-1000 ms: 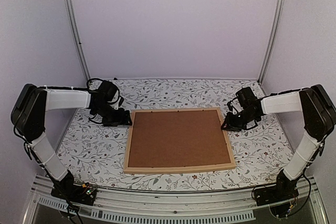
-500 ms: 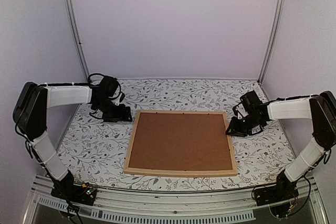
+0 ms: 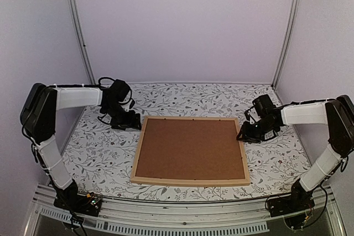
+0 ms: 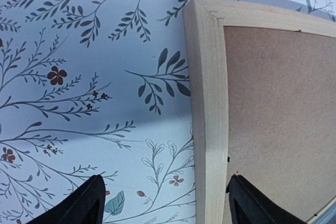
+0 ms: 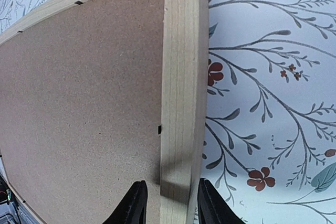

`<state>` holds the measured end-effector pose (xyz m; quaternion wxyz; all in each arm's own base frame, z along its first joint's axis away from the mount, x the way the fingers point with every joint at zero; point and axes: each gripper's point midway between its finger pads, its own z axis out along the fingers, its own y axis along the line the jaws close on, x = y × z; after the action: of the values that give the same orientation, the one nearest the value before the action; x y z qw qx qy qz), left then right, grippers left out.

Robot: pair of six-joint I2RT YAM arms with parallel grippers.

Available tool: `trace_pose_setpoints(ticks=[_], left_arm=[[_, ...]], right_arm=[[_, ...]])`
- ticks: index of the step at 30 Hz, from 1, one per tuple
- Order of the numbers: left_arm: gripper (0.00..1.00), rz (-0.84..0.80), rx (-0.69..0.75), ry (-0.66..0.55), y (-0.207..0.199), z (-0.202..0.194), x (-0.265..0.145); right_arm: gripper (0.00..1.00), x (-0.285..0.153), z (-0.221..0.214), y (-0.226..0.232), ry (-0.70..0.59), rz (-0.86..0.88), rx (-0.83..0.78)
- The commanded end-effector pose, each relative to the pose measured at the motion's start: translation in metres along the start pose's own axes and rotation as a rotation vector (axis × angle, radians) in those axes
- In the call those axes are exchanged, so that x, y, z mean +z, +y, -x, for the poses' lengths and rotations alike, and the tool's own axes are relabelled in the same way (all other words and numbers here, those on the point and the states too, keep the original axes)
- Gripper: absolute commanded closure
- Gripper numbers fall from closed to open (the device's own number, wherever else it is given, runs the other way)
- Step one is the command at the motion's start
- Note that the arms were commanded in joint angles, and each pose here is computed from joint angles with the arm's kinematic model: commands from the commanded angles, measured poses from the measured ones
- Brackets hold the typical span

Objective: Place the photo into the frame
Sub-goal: Press the fastener onto the frame body.

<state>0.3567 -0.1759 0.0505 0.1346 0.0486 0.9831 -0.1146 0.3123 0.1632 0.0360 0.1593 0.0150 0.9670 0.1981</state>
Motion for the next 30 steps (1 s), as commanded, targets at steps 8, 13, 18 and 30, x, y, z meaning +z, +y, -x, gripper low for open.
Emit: trace_pose_setpoints(ticks=[8,13,18,30], left_arm=[[0.17,0.051,0.010,0.056,-0.009,-0.005,0.016],[0.17,0.074,0.010,0.055,-0.006,-0.004,0.016],[0.17,0.100,0.005,0.066,0.000,-0.008,0.019],[0.17,0.113,0.004,0.089,-0.002,-0.009,0.027]], right_arm=[[0.65,0.008,-0.002,0.005,0.015,0.035,-0.013],[0.64,0.010,-0.003,0.005,0.016,0.037,-0.012],[0.64,0.010,-0.004,0.004,0.017,0.040,-0.012],[0.64,0.013,-0.009,0.002,0.022,0.041,-0.013]])
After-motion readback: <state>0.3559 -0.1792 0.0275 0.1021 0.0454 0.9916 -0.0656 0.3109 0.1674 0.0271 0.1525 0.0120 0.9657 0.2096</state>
